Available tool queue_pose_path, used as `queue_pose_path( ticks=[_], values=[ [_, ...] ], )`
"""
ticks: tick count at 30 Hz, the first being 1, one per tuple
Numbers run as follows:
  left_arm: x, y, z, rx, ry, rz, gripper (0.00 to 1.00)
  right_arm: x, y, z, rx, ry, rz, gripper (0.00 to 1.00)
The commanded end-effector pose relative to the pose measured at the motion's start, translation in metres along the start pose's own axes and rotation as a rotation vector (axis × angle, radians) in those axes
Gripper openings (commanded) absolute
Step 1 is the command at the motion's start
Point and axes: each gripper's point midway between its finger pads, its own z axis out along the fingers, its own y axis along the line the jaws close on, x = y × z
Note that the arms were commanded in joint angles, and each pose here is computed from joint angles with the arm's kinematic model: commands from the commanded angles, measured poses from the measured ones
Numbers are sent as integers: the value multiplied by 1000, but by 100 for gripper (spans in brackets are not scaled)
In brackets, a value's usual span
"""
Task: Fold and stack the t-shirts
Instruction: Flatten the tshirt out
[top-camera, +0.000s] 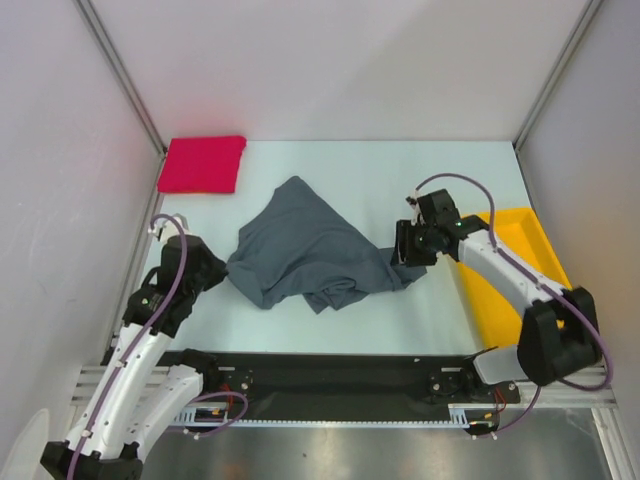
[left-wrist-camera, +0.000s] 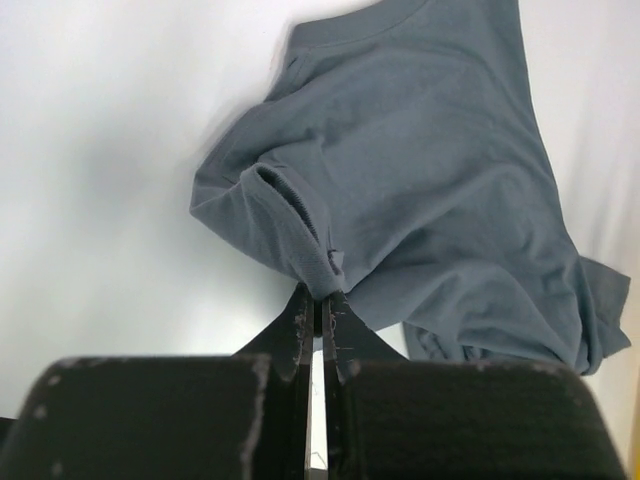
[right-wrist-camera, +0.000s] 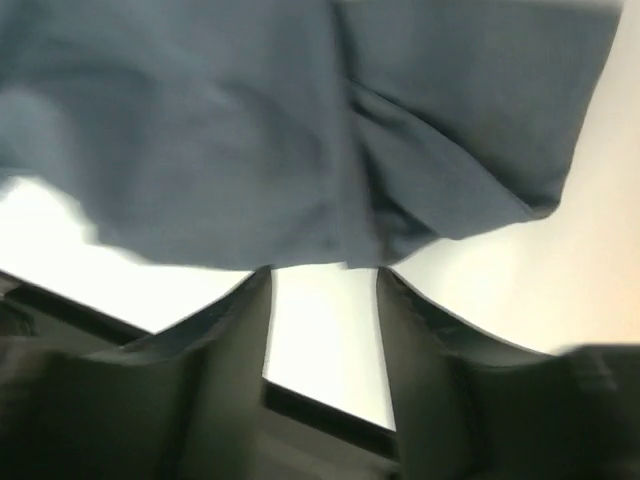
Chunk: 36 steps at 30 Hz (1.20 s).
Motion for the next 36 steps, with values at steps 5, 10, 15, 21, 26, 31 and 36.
queue_pose_path(
  ticks=[5,10,15,21,26,31,36],
  values=[
    [-38,-31,-32,114,-67,-46,0,0,-16,52,-29,40,67,41],
    [-43,-41,-39,156,-65,-39,0,16,-12,67,-42,103,69,52],
    [-45,-43,-41,165,-64,-21,0,29,-12,73,-34,107,90,47],
    [-67,-30,-65,107,-140,4,0,1,-35,53,170,7,89,0],
    [-83,-2,-107,62,-271,1,0,-81,-7,-82,268,-304,46,0],
    [-95,15,-125,19,-364,-19,0,-145,18,-135,273,-500,-32,0],
    [-142,-8,-137,34,-471,-3,0,-279,41,-75,218,-619,-120,0]
  ],
)
